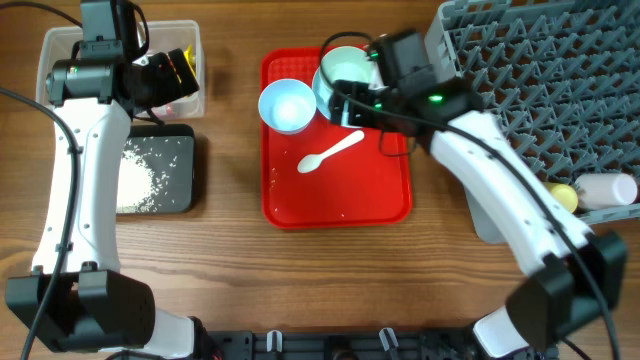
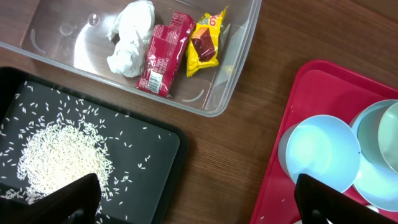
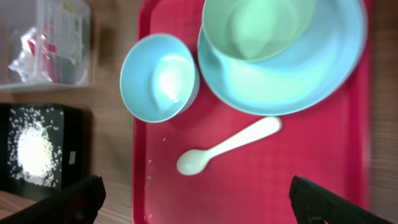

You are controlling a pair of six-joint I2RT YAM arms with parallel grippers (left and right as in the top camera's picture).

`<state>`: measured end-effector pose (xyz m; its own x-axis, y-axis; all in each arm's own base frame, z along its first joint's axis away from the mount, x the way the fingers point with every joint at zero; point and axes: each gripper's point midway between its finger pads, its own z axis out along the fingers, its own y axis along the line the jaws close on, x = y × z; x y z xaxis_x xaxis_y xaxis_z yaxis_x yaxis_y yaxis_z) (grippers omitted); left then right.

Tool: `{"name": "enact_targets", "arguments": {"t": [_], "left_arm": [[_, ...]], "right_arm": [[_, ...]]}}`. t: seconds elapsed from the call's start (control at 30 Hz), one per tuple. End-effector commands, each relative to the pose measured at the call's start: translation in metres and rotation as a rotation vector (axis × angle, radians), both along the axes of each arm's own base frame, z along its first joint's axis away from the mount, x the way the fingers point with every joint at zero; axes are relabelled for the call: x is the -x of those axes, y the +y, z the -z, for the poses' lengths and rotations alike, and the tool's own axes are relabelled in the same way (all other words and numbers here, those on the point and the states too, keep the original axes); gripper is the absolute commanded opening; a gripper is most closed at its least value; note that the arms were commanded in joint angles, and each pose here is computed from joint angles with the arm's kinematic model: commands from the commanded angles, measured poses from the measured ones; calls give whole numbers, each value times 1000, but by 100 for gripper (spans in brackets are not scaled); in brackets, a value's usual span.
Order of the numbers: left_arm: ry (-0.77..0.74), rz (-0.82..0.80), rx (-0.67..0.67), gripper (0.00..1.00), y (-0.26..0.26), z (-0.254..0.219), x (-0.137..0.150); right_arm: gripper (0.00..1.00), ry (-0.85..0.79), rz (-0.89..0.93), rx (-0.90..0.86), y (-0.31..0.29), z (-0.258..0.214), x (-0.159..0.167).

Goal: Sort waste into correct bins and load items into the dishwasher rack

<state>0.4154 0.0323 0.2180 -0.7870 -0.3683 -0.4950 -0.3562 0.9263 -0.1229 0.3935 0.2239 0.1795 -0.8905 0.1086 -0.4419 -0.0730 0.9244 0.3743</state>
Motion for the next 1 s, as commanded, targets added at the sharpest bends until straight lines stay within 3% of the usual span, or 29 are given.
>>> {"name": "enact_targets", "arguments": {"t": [0.0, 0.1, 0.17, 0.3, 0.5, 0.97], "left_arm": [[15, -6, 16, 100, 0, 6, 0], [15, -6, 16, 100, 0, 6, 0], [16, -6, 16, 100, 0, 6, 0], [23, -6, 16, 100, 0, 6, 2], [35, -6, 17, 100, -1, 8, 5], [60, -6, 18, 100, -1, 11, 10]], "right_arm": [[100, 25, -31, -97, 31, 9, -6], [99, 45, -39, -131, 40, 18, -9], [89, 101, 57, -139, 37, 32, -13], [87, 216, 176, -121, 33, 72, -13], [85, 386, 180, -37, 38, 133, 11], [79, 393, 229, 80, 36, 168, 18]]}}
